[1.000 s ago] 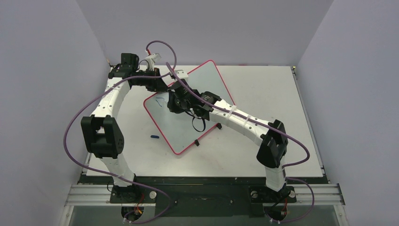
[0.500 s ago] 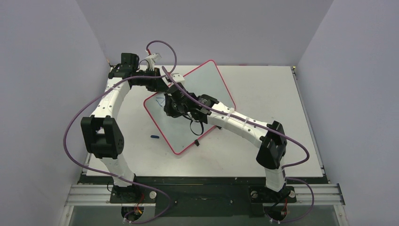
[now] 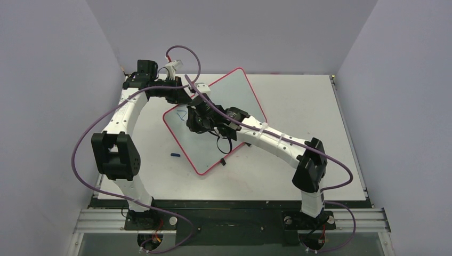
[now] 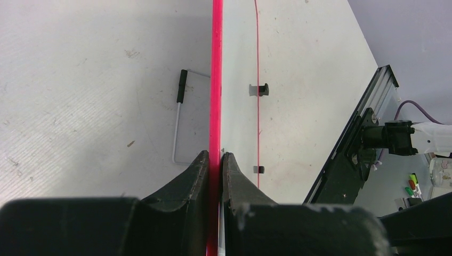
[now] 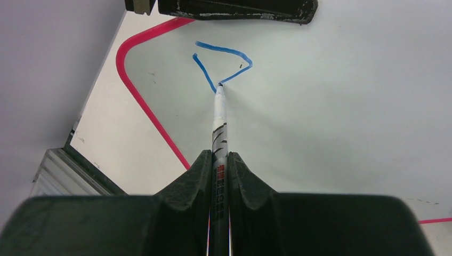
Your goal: Write a sentence on the whiteboard
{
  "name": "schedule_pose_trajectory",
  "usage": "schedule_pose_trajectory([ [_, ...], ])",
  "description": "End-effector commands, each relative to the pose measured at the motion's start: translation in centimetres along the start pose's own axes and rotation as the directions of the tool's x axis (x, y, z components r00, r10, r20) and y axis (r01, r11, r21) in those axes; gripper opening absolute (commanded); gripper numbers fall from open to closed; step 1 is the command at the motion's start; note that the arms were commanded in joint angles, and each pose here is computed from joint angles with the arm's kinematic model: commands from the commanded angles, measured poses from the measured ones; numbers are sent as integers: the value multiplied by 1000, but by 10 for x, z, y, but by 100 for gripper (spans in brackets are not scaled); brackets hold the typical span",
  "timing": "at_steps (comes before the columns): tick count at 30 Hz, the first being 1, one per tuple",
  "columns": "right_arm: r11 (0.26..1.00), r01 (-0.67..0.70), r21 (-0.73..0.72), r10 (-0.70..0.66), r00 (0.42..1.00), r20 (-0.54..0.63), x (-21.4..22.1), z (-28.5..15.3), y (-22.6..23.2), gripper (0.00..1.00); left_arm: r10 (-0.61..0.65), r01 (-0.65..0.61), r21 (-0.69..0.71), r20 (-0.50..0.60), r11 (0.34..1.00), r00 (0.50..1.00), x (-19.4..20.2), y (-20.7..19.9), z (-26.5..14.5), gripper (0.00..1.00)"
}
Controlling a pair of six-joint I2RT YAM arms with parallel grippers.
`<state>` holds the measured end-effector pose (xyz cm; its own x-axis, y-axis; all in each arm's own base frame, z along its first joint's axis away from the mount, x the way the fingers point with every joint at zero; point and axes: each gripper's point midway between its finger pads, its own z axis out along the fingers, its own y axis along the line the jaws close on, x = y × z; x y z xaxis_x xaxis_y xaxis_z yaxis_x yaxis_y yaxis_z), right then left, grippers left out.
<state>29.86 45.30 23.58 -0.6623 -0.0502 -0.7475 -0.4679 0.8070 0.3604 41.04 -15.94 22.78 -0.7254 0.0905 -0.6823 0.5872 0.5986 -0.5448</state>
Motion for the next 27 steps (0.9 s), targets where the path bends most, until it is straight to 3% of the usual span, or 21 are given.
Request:
schedule_pose_trajectory([
  [1, 1000, -1, -28, 4, 995, 100, -35, -42, 4, 0, 171, -166, -57, 81, 984, 982, -27, -13, -20, 0],
  [13, 993, -106, -43, 109, 991, 83, -51, -46, -17, 0, 209, -204, -52, 100, 978, 973, -31, -22, -26, 0],
  [27, 988, -120, -100, 123, 992, 29, -48, -39, 0, 0, 246, -241, -51, 119, 969, 962, -36, -37, -31, 0],
])
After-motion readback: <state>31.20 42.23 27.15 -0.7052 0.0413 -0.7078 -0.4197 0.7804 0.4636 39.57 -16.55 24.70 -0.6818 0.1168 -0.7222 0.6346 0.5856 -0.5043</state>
